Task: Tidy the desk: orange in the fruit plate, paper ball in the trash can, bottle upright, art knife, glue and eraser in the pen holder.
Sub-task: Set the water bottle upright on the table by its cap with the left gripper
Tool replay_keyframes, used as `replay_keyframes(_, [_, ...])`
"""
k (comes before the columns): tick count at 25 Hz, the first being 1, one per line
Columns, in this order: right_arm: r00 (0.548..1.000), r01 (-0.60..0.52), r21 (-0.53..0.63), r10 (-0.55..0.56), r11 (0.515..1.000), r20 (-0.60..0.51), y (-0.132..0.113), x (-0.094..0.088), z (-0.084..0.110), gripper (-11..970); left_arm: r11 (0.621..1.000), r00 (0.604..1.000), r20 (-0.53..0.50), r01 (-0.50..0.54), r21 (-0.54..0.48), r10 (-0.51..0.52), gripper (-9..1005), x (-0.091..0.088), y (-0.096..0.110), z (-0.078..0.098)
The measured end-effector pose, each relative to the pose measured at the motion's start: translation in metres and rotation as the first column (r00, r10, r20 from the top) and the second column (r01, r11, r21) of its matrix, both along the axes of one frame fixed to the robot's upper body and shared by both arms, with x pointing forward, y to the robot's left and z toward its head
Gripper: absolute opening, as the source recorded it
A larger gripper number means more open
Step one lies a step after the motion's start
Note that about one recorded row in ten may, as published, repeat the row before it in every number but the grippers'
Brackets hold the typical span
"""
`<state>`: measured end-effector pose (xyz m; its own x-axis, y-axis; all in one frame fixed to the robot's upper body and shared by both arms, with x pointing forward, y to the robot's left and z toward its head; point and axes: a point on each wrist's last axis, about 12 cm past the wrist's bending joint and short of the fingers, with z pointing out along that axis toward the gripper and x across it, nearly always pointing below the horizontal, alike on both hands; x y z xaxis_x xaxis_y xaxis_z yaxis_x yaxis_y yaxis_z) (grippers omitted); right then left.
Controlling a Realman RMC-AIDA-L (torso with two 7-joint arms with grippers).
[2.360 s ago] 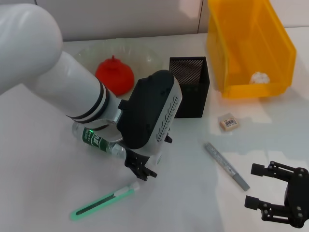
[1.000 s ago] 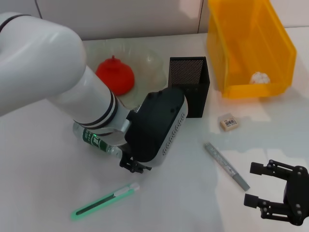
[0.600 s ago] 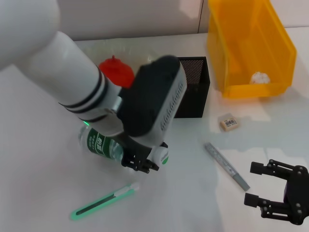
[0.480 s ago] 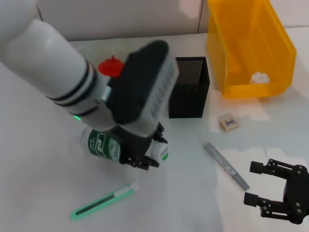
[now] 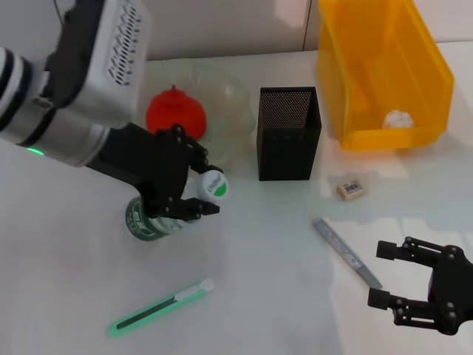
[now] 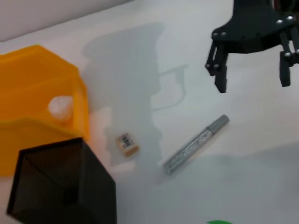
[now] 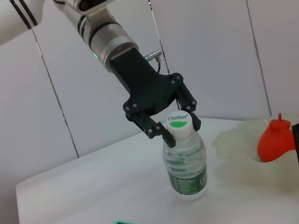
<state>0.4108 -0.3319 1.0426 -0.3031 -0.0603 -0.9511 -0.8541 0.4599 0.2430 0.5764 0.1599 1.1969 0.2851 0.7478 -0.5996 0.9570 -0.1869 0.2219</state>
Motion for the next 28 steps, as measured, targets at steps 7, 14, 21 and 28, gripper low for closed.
replay_keyframes(7, [1.0,-0.017,-0.001,0.017,1.0,-0.009,0.003,0.005,0.001,782,0.99,0.993,-0.035,-0.115,-0.078,0.112,431,0.004,0.024,0.001])
replay_keyframes(14, [1.0,-0.022,-0.005,0.022,1.0,-0.01,0.002,0.007,0.003,782,0.968,0.982,-0.078,-0.186,-0.166,0.175,431,0.0,0.041,-0.002])
replay_keyframes(21, [1.0,-0.029,-0.002,0.029,1.0,-0.009,0.004,0.011,0.004,782,0.947,0.969,-0.099,-0.243,-0.212,0.227,431,-0.001,0.054,-0.006])
replay_keyframes(28, [0.999,-0.033,-0.001,0.033,0.999,-0.009,0.004,0.013,0.005,782,0.933,0.959,-0.108,-0.28,-0.226,0.261,430,0.001,0.06,-0.007])
